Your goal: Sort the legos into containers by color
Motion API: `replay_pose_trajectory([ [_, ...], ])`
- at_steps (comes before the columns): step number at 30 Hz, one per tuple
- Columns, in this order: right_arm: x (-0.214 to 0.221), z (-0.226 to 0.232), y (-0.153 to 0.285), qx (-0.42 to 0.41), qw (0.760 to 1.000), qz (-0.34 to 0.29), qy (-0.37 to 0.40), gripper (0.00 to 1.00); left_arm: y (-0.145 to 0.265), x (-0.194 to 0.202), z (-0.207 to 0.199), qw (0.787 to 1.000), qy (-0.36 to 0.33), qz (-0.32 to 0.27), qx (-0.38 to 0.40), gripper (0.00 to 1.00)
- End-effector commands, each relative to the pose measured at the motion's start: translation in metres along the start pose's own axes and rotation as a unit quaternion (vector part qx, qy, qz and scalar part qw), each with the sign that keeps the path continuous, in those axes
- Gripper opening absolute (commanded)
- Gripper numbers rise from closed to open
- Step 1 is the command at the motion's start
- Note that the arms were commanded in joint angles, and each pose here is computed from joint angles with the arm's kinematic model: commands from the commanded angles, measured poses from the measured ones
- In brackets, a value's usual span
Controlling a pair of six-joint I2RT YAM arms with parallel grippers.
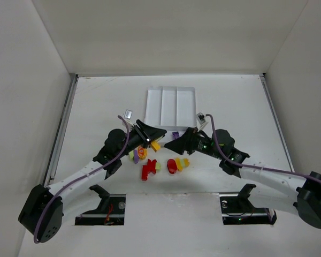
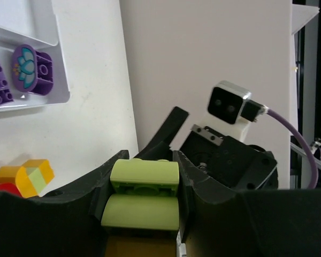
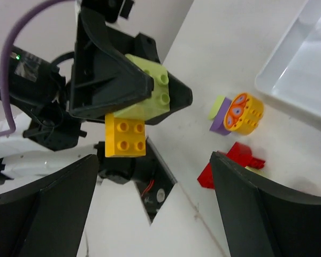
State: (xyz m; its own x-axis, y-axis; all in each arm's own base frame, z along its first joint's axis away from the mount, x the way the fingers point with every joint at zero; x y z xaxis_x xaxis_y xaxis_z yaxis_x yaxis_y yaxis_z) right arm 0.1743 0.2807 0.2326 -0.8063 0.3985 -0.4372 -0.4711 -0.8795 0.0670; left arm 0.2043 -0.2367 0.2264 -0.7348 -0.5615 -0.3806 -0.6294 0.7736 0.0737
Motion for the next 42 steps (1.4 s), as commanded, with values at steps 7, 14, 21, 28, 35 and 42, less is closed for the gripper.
replay_pose_trajectory([
  [7,0.014,0.047,-0.008,-0.121,0.992,0.042,-0.021,0.9,0.004,-0.003,-0.052,0.996,-0.01,-0.008,0.086,0.35],
  [14,0.02,0.043,-0.017,-0.129,0.989,0.061,-0.046,0.8,0.004,0.006,-0.054,0.996,-0.01,0.005,0.09,0.35],
  [21,0.022,0.043,-0.023,-0.141,0.985,0.071,-0.063,0.64,0.004,0.008,-0.053,0.996,-0.008,0.006,0.088,0.36],
  [28,0.023,0.042,-0.021,-0.144,0.985,0.072,-0.068,0.44,0.003,0.009,-0.045,0.997,-0.007,0.006,0.075,0.37],
  [35,0.02,0.039,-0.021,-0.138,0.986,0.062,-0.071,0.39,0.002,0.007,-0.04,0.998,-0.007,0.003,0.068,0.58],
  [42,0.014,0.031,-0.021,-0.124,0.988,0.047,-0.075,0.39,0.001,0.003,-0.04,0.998,-0.01,-0.001,0.067,0.65],
])
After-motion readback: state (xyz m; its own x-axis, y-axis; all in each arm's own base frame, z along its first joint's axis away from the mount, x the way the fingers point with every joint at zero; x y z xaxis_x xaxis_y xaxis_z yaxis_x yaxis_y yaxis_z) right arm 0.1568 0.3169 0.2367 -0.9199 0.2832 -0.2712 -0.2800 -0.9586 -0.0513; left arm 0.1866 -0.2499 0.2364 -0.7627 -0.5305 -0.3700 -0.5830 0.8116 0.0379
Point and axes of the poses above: each gripper's point midway between its finger pads, its own y axis back along the fingers, its own z axis along the line the jaws close on, x = y × z, the point moved 4 cm from there along y, back along the fingers, and after that the axes turned 10 degrees about -y, right-handed, at the moved point
